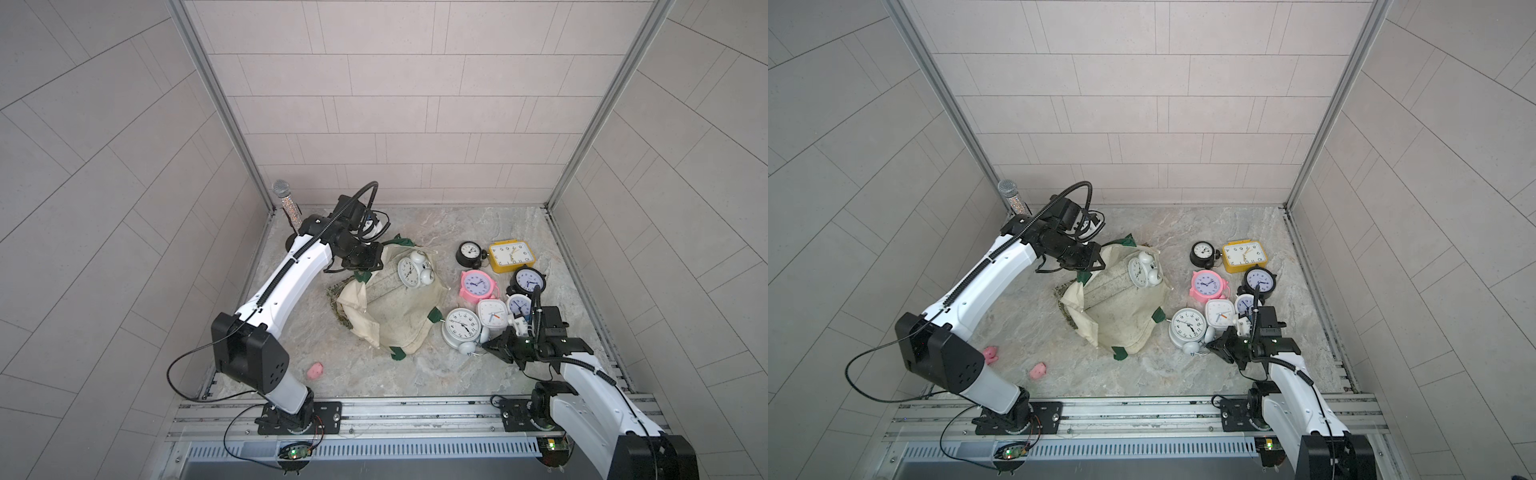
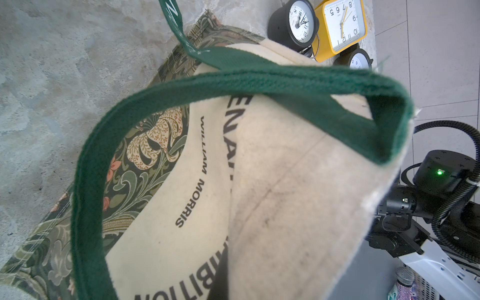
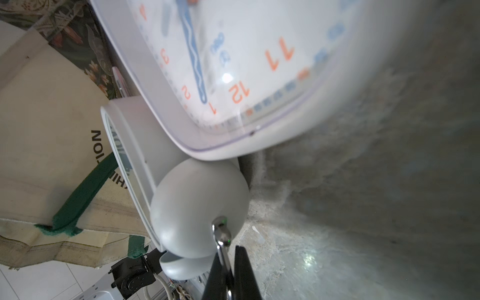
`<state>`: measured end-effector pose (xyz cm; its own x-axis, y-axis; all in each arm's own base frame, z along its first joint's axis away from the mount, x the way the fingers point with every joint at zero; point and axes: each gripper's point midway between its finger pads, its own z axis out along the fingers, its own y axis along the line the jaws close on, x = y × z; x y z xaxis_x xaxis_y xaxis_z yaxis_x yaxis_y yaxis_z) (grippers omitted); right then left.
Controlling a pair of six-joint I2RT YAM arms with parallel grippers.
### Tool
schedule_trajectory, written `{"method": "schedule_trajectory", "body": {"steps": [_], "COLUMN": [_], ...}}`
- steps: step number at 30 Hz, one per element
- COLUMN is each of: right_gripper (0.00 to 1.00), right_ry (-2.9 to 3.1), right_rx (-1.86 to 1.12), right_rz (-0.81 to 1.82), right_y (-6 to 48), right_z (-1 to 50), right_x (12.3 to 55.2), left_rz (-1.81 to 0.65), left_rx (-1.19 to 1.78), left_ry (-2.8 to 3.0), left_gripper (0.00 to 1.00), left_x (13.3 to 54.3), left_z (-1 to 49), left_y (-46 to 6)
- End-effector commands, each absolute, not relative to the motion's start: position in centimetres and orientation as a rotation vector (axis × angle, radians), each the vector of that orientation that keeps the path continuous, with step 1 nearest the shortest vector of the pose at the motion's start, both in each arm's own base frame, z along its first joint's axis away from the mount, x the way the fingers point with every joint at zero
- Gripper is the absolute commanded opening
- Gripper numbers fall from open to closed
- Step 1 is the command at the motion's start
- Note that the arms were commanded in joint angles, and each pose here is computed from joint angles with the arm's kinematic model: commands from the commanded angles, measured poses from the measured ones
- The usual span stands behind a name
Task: Take the alarm clock out of the canvas bag
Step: Place the alarm at the center of the board.
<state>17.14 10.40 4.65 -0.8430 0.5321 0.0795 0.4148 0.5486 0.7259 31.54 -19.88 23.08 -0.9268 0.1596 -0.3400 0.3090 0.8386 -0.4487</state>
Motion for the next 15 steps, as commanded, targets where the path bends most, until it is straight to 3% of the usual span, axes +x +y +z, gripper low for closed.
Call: {"method": "schedule_trajectory", "body": {"steps": [1, 4, 5, 9, 15], "right_gripper": [0.05, 0.12, 0.20, 0.33, 0.41], "right_ry": [2.600, 2.585, 2.582, 2.573, 2.527], "right_rx": [0.817, 0.819, 0.822, 0.822, 0.769], "right_rz": [1.068, 1.048, 1.044, 1.041, 1.073], "right_y": [9.2, 8.9, 8.9, 8.8, 9.0], "right_z": [4.7, 4.8, 4.9, 5.0, 6.6], "right_x": [18.3, 18.6, 18.7, 18.8, 19.4], "left_rz": [-0.729, -0.724, -0.725, -0.729, -0.724], "left_rx": [0.371, 0.371, 0.370, 0.372, 0.371], "left_ry": [2.757, 2.758, 2.758, 2.759, 2.753], "left_gripper": [0.00, 0.00, 0.00, 0.00, 0.00], "left_x": [31.2, 31.2, 31.2, 31.1, 31.1], "left_z": [22.7, 22.6, 22.6, 22.6, 22.8], "left_y": [-19.9, -19.8, -19.8, -19.9, -19.8]}}
